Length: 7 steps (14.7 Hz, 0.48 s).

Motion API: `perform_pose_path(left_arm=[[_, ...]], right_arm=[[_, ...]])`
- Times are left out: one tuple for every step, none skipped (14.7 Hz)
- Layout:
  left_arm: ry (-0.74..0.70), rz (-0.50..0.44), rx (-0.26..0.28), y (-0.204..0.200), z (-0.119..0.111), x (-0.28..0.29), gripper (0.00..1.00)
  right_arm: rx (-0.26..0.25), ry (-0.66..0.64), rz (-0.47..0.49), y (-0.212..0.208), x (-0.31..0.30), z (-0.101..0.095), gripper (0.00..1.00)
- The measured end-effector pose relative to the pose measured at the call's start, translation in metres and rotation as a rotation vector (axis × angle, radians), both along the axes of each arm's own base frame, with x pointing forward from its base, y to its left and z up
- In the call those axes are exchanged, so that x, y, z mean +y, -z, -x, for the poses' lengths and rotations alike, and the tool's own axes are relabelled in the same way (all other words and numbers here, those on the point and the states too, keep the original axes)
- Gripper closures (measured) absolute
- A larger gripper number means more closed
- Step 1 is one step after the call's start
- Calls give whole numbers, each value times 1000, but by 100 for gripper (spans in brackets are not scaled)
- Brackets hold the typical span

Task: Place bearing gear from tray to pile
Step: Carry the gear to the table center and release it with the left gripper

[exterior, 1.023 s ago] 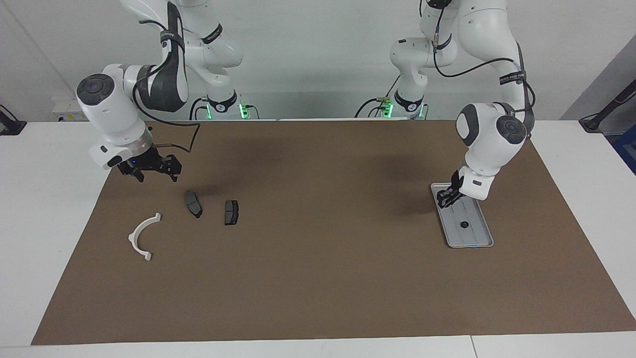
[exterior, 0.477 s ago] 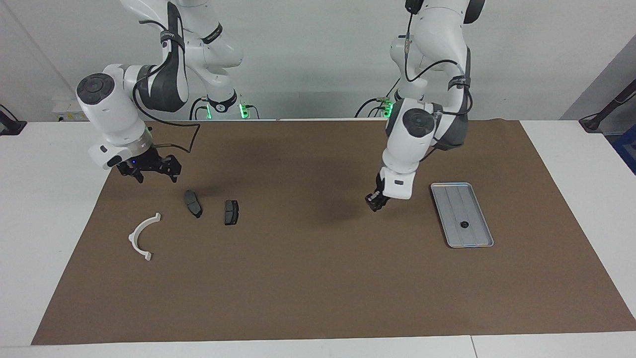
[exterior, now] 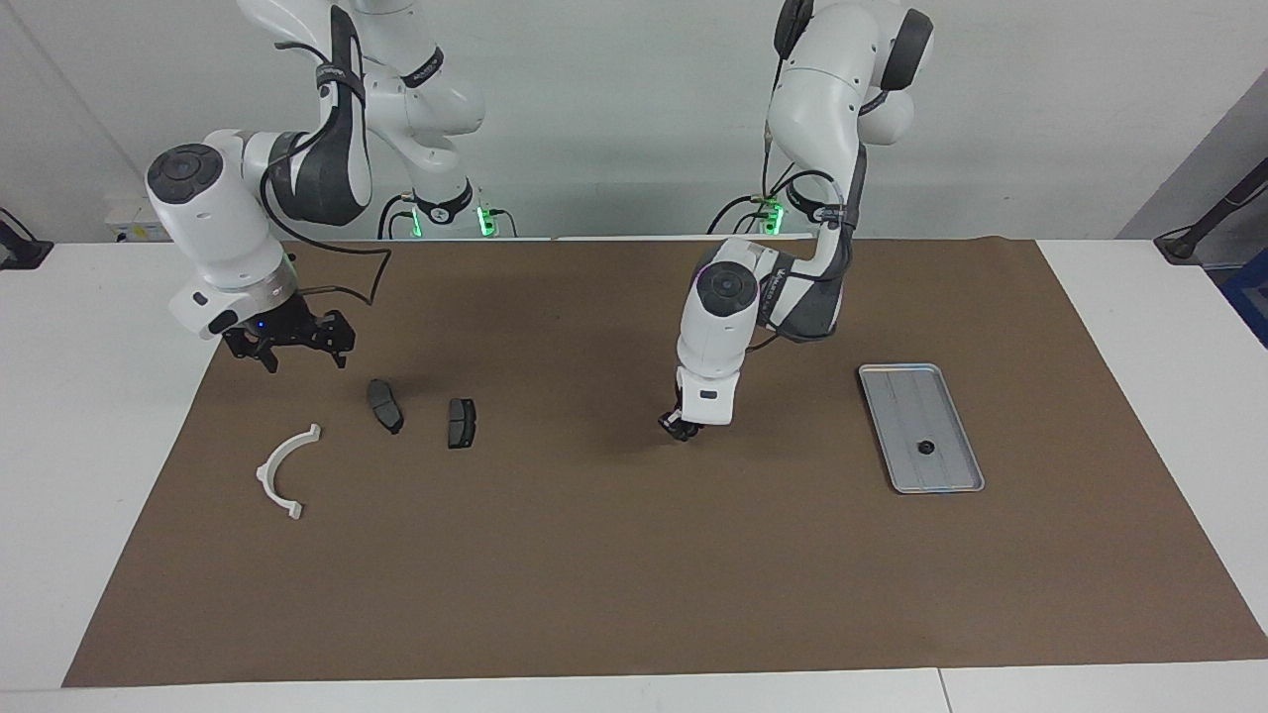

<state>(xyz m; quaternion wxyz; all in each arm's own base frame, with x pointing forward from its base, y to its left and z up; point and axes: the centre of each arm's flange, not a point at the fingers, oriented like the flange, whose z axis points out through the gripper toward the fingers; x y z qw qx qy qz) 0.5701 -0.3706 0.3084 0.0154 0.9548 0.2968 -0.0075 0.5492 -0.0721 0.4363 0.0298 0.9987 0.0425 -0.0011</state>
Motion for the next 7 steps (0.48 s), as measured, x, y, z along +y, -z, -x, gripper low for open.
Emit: perform_pose_path(left_arm=[[0, -3, -1, 4, -1, 0, 65], [0, -4, -2, 6, -1, -1, 65], [-1, -3, -3, 6, 0, -1, 65], [-2, -2, -5, 6, 0, -2, 65], [-2, -2, -6, 7, 0, -2, 65], [-2, -1, -8, 9, 0, -2, 65], [-4, 0, -10, 11, 0, -3, 65]], right_arm=[[0, 0, 0, 0, 0, 0, 0], [0, 0, 0, 0, 0, 0, 0], [0, 1, 0, 0, 0, 0, 0], [0, 3, -1, 0, -1, 0, 0], [0, 7, -6, 0, -2, 0, 0], [-1, 13, -14, 0, -2, 0, 0], [-2, 18, -21, 1, -3, 0, 0]])
